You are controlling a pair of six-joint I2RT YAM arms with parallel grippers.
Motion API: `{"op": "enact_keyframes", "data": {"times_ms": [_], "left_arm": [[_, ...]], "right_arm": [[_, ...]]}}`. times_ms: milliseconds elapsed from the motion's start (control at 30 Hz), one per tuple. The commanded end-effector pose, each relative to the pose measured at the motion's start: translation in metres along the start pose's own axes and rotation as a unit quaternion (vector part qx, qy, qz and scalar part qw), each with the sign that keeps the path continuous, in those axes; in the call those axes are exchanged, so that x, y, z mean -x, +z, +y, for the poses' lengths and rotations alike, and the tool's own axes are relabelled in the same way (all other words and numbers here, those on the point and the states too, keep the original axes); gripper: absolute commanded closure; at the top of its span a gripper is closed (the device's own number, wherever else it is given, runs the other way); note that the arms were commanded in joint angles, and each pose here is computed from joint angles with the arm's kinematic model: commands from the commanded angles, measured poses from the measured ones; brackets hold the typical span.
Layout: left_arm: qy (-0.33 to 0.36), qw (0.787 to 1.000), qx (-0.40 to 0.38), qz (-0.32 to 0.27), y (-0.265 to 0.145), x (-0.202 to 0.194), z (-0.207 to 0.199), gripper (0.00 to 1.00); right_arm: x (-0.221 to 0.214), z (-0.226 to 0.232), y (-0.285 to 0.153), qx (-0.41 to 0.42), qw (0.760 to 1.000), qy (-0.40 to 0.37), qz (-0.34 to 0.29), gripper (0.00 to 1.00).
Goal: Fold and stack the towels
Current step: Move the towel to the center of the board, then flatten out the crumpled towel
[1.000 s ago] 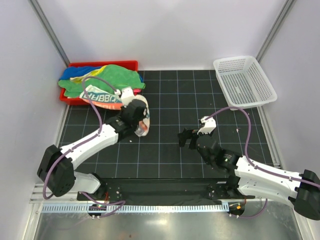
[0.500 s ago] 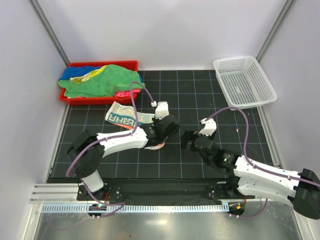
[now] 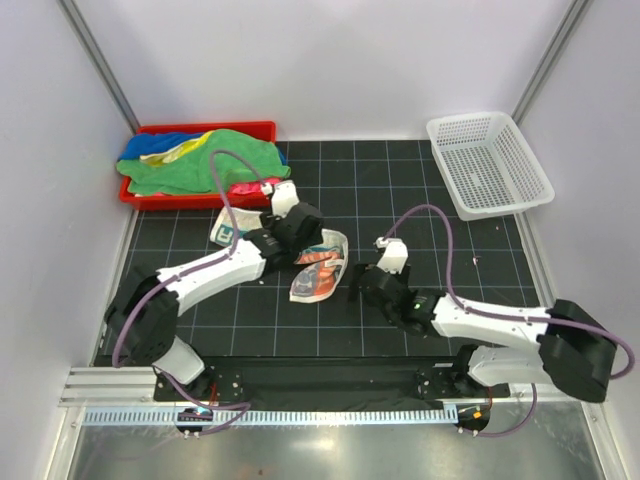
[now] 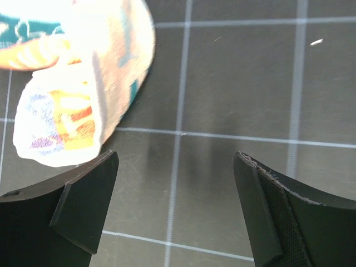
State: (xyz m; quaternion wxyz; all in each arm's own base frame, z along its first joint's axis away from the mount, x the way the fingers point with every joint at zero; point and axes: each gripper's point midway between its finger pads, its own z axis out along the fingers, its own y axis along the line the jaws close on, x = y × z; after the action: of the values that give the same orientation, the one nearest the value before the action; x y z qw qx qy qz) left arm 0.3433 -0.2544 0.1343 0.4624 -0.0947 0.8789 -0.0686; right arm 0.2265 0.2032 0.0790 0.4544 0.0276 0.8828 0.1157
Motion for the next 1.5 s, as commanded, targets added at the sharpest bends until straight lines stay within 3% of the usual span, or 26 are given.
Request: {"op": "enact_keyframes", "data": {"times_ms": [0, 267, 533, 633, 767, 1200, 1300, 1467], "left_arm": [[-0.028, 0.999, 0.007, -0.012, -0.017, 0.011, 0.026, 0.21], [-0.043, 0.999, 0.03, 0.001, -0.023, -0.012, 0.079, 0.18], [-0.054, 0.998, 0.025, -0.003, -0.027, -0.014, 0.092, 0.18], [-0.057, 0.998, 0.026, -0.002, -0.025, -0.015, 0.094, 0.18], [-0.064, 0.998, 0.02, 0.001, -0.022, -0.015, 0.094, 0.17], [-0.077, 0.997, -0.012, 0.008, -0.021, -0.023, 0.095, 0.17], [-0.076, 0.997, -0.014, 0.012, -0.021, -0.024, 0.096, 0.17], [-0.08, 0.997, -0.018, 0.011, -0.022, -0.024, 0.096, 0.17]], "right_arm": [[0.009, 0.036, 0.006, 0.025, 0.998, 0.045, -0.019, 0.09], [0.0, 0.058, 0.013, 0.032, 0.996, 0.072, -0.048, 0.1], [-0.007, 0.066, 0.027, 0.033, 0.994, 0.075, -0.066, 0.13], [-0.006, 0.07, 0.033, 0.021, 0.996, 0.061, -0.068, 0.21], [-0.005, 0.067, 0.041, -0.003, 0.997, 0.049, -0.063, 0.49], [-0.008, 0.06, 0.055, -0.012, 0.997, 0.054, -0.044, 0.48], [-0.011, 0.056, 0.054, -0.019, 0.997, 0.057, -0.039, 0.59], [-0.004, 0.032, 0.043, -0.038, 0.997, 0.051, -0.031, 0.95]]}}
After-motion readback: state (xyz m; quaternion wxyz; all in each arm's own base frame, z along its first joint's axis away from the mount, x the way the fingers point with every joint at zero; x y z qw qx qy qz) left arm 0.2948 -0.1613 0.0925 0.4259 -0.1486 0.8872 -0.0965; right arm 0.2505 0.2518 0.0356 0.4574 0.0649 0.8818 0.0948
